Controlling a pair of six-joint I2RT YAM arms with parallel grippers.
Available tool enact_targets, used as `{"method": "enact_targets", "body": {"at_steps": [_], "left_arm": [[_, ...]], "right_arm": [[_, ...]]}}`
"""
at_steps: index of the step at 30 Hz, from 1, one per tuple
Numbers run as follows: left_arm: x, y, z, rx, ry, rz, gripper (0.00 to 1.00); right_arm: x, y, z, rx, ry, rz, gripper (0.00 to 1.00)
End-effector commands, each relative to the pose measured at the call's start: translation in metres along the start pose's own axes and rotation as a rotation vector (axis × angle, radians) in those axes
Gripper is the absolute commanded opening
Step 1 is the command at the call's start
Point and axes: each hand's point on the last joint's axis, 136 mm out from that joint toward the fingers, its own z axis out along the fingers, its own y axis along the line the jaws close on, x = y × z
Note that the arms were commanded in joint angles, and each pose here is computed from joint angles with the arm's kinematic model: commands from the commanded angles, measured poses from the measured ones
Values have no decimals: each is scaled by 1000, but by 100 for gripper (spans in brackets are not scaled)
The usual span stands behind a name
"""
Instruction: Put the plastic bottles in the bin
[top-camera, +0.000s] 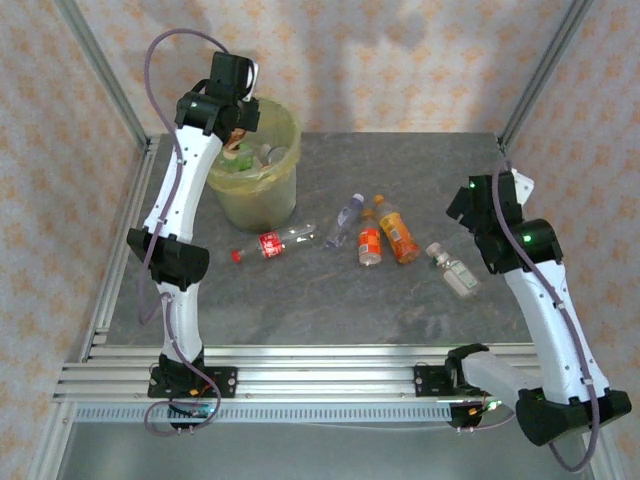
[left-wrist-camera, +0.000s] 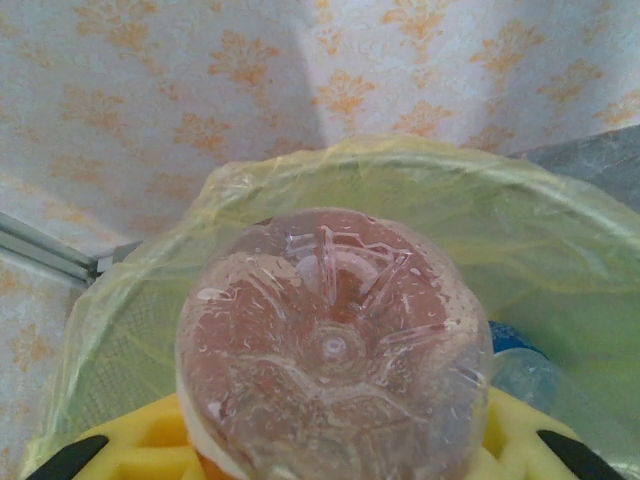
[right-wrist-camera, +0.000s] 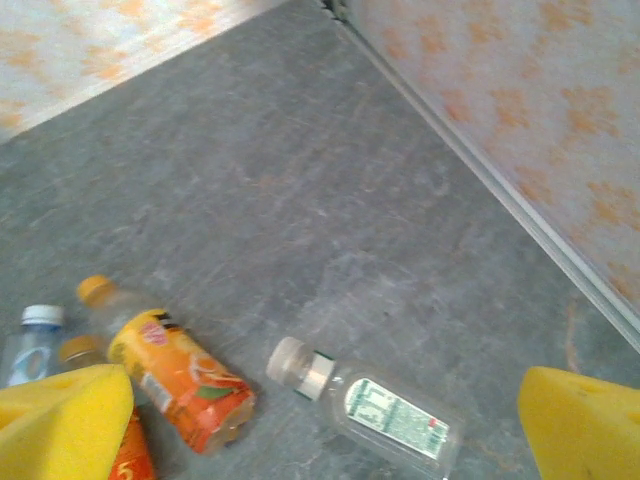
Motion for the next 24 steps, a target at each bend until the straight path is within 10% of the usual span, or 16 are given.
{"method": "enact_targets", "body": {"at_steps": [1, 24], "left_arm": [[1, 9, -6, -35, 13, 26, 29], [6, 7, 7, -47, 41, 22, 94]], "right_arm": [[21, -24, 11, 78, 84, 19, 99], [79, -67, 88, 188, 332, 118, 99]]}}
